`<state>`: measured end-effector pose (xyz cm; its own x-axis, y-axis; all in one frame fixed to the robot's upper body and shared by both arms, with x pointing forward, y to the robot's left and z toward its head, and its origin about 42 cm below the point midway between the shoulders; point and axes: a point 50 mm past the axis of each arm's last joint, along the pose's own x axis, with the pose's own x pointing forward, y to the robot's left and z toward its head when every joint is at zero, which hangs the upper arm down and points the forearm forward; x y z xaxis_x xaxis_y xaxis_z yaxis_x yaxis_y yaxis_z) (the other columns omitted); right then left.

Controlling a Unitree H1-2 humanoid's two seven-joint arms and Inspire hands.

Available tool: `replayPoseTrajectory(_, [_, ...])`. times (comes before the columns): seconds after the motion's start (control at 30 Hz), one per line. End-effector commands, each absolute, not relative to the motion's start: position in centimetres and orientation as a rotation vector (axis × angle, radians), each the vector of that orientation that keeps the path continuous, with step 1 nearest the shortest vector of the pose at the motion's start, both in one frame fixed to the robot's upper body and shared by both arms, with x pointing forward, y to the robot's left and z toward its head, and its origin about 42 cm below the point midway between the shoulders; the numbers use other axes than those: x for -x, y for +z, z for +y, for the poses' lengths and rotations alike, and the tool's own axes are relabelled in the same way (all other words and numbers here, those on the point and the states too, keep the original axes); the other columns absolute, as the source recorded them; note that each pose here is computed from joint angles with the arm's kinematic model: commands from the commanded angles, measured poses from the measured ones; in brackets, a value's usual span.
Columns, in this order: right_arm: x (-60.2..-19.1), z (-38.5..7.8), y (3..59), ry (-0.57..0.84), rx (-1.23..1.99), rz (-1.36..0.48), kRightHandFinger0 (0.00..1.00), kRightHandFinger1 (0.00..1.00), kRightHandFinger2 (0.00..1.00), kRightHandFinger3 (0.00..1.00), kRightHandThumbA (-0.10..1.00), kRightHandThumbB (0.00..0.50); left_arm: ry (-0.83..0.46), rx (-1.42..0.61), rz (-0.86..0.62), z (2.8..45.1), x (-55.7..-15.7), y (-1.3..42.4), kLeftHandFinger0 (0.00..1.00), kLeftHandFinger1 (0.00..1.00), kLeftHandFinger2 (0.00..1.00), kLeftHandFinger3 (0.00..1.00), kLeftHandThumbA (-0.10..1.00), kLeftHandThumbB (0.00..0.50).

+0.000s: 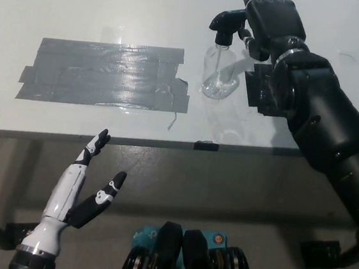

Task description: The robot grabs the black lid of the spray bottle on the desk and places it on the black area of the desk

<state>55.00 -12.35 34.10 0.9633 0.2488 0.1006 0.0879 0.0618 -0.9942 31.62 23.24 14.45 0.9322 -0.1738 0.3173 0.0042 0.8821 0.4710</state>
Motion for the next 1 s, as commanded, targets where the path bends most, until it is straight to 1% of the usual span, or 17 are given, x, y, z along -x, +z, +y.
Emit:
replayPoseTrajectory(0.0, [-55.2, -11.8, 39.2, 0.129, 1.512, -0.28, 1.0, 1.0, 1.0, 1.0, 0.47, 0.5, -0.113, -0.508, -0.426, 23.3, -32.1, 15.8, 1.0, 0.97, 0.98, 1.0, 0.76, 0.0])
replayPoseTrajectory(0.17, [-55.3, -11.9, 39.2, 0.161, 1.508, -0.262, 1.0, 1.0, 1.0, 1.0, 0.52, 0.5, -0.117, -0.513, -0.432, 23.3, -32.2, 15.9, 1.0, 0.94, 0.96, 1.0, 0.77, 0.0])
replayPoseTrajectory(0.33, [-55.5, -11.7, 39.4, 0.171, 1.5, -0.274, 1.0, 1.0, 1.0, 1.0, 0.62, 0.5, -0.117, -0.513, -0.43, 23.2, -32.4, 16.1, 1.0, 0.95, 0.96, 1.0, 0.77, 0.0])
replayPoseTrajectory(0.4, [-55.6, -11.4, 39.5, 0.176, 1.491, -0.284, 1.0, 1.0, 1.0, 1.0, 0.63, 0.5, -0.117, -0.519, -0.433, 23.2, -32.4, 16.1, 1.0, 0.95, 0.96, 1.0, 0.78, 0.0])
replayPoseTrajectory(0.57, [-55.5, -10.9, 40.0, 0.184, 1.485, -0.292, 1.0, 1.0, 1.0, 1.0, 0.64, 0.5, -0.119, -0.515, -0.441, 23.2, -32.5, 16.2, 1.0, 0.94, 0.96, 1.0, 0.78, 0.0])
replayPoseTrajectory(0.83, [-55.7, -10.4, 40.7, 0.176, 1.477, -0.314, 1.0, 1.0, 1.0, 1.0, 0.61, 0.5, -0.126, -0.52, -0.441, 23.1, -32.8, 16.5, 1.0, 0.93, 0.95, 1.0, 0.77, 0.0])
replayPoseTrajectory(0.97, [-55.7, -10.2, 40.9, 0.172, 1.473, -0.328, 1.0, 1.0, 1.0, 1.0, 0.63, 0.5, -0.131, -0.515, -0.447, 23.0, -32.9, 16.6, 1.0, 0.93, 0.95, 1.0, 0.77, 0.0])
